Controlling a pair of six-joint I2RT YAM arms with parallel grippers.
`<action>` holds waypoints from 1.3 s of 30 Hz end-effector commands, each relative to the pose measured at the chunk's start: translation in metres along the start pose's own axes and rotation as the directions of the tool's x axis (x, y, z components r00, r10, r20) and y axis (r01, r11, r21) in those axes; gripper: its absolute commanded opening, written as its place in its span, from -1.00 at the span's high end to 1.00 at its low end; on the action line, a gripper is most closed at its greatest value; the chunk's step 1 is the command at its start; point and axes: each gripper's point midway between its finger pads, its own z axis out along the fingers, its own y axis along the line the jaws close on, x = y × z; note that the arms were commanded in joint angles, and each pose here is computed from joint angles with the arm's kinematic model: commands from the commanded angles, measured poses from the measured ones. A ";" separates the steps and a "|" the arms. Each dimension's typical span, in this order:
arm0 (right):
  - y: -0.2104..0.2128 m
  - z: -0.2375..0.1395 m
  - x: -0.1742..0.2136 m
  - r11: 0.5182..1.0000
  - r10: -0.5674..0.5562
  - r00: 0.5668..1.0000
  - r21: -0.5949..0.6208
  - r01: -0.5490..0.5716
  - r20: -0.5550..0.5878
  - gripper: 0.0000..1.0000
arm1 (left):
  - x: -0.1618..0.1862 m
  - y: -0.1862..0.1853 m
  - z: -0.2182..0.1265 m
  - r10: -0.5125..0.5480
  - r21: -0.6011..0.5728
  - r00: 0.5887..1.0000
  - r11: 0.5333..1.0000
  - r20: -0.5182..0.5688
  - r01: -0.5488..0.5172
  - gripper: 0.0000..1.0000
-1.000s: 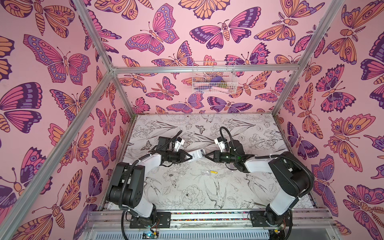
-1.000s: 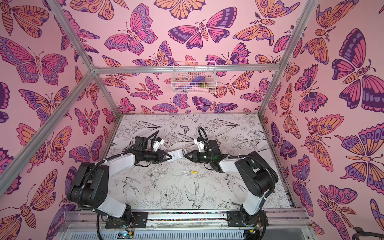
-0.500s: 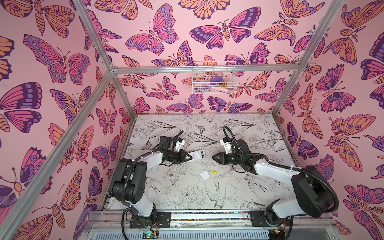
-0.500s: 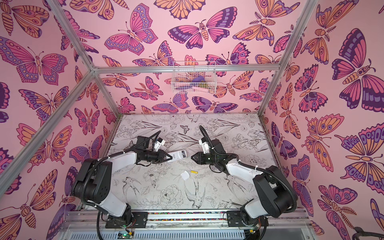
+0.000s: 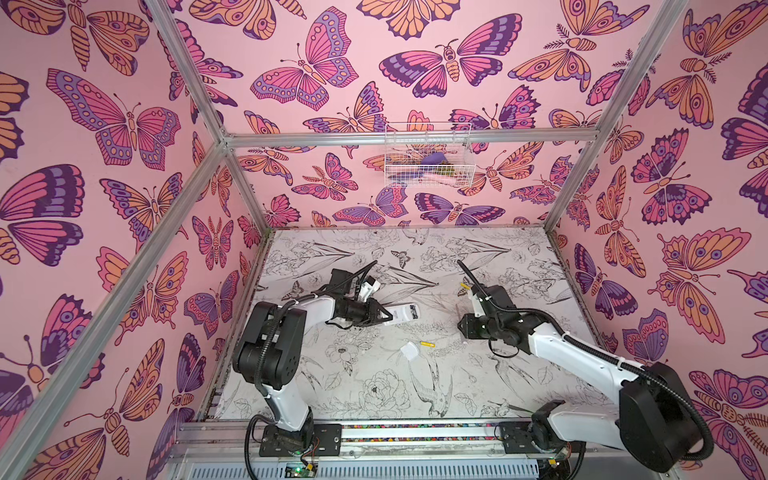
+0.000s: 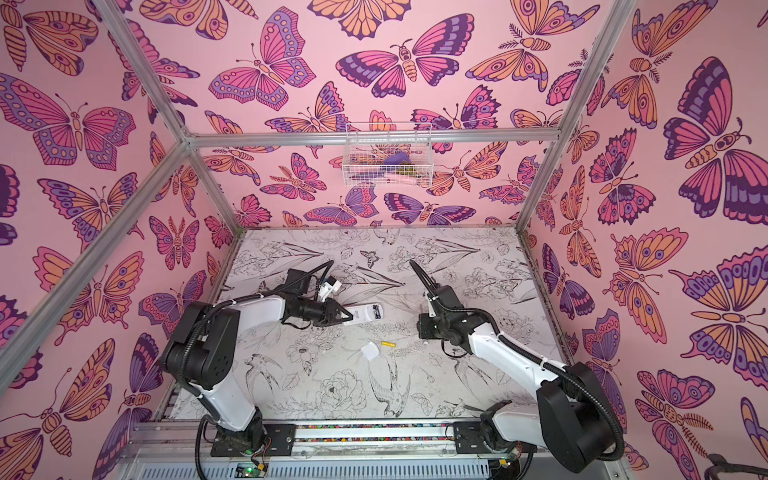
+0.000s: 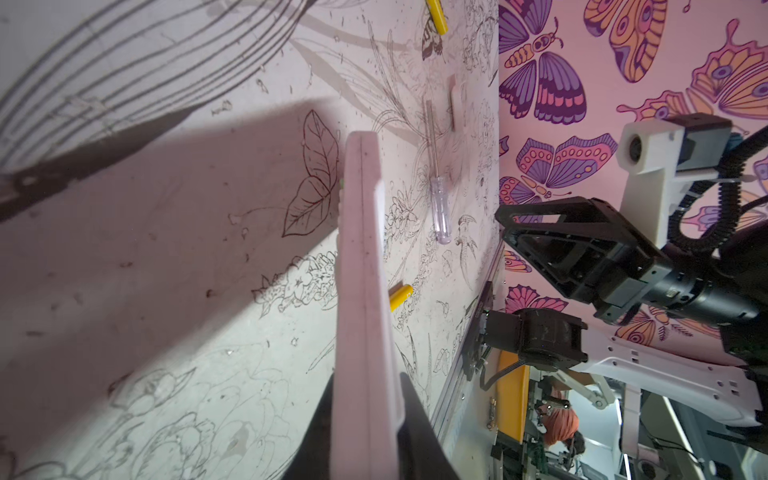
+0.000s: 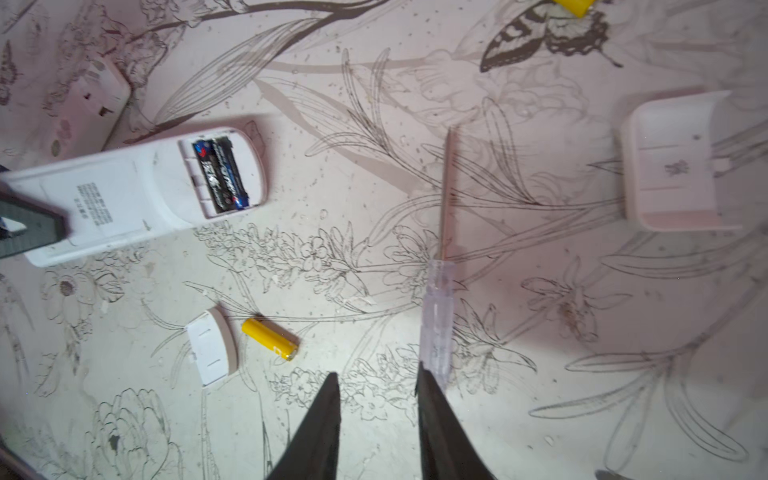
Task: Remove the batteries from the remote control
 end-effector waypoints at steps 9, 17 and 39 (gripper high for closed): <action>-0.023 -0.006 0.011 0.996 -0.016 1.000 0.088 0.017 -0.012 0.36 | 0.003 0.028 0.005 -0.062 -0.107 0.997 0.993 -0.051 0.057 0.20; -0.019 0.003 0.014 0.998 -0.002 1.000 0.057 0.003 -0.019 0.36 | -0.002 0.033 0.000 -0.035 -0.158 0.999 0.987 -0.038 0.029 0.01; -0.021 0.028 0.013 0.997 -0.024 0.998 0.077 0.029 -0.066 0.31 | 0.010 0.043 -0.018 0.175 -0.376 0.981 0.906 -0.083 -0.194 -0.60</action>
